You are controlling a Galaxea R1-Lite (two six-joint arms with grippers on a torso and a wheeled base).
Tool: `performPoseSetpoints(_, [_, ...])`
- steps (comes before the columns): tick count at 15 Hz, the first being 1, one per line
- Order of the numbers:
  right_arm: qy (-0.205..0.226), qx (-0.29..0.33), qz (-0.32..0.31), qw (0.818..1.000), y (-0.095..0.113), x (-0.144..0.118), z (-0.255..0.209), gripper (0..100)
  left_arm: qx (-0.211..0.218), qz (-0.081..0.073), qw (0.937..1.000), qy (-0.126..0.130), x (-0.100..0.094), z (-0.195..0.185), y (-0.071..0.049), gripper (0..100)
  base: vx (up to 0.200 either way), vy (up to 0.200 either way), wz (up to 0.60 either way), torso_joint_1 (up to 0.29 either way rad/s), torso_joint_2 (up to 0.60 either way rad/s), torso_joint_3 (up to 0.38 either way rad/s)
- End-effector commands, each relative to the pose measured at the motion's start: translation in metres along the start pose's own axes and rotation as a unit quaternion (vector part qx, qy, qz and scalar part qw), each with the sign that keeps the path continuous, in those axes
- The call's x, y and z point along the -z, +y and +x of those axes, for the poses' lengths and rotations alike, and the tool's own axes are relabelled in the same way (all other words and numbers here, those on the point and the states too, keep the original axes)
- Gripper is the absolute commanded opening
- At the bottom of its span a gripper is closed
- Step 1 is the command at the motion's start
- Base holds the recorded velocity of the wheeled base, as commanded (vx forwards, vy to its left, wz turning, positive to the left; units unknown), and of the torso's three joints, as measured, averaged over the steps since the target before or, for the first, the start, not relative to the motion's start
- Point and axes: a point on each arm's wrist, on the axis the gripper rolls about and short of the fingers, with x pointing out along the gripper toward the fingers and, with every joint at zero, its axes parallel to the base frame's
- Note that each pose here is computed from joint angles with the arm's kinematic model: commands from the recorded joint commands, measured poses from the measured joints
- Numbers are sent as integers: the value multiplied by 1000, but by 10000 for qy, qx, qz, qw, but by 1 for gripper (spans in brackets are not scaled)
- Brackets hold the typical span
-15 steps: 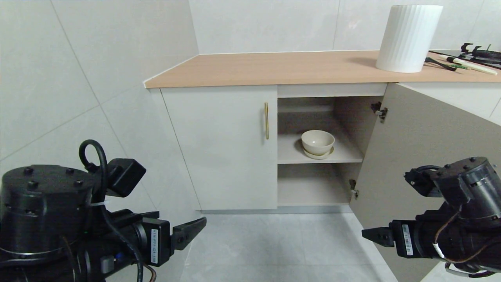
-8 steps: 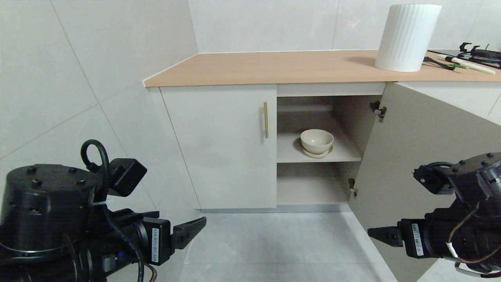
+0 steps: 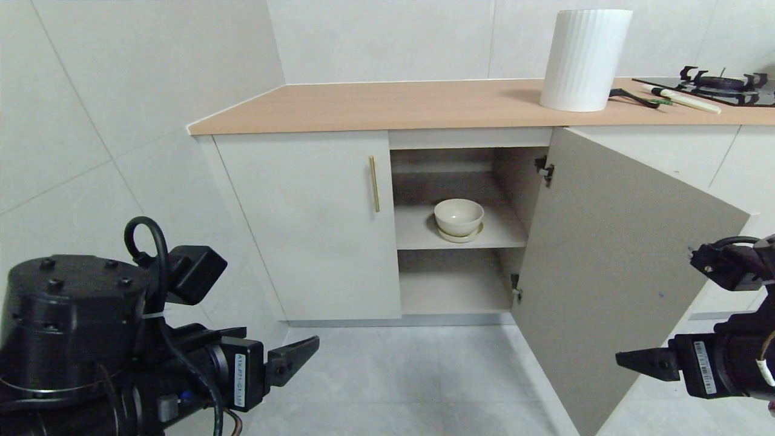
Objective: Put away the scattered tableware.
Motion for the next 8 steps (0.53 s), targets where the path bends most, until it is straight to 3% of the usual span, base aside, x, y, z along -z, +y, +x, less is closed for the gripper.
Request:
performPoseSetpoints(1, [-147,260,256,9992,-13,-10,-1,100,-7,0,10000,14,0,1,0,100,0,-200,0,7,7,7])
performPoseSetpoints(4, [-224,610,415,9970,-30,-19,0,100,-7,0,10000,14,0,1,0,100,0,-200,0,-6,2,2])
performPoseSetpoints(8, [-177,1020,583,9929,-48,-26,2,100,-2,2,10000,24,1,1,0,100,0,0,0,0,0,0])
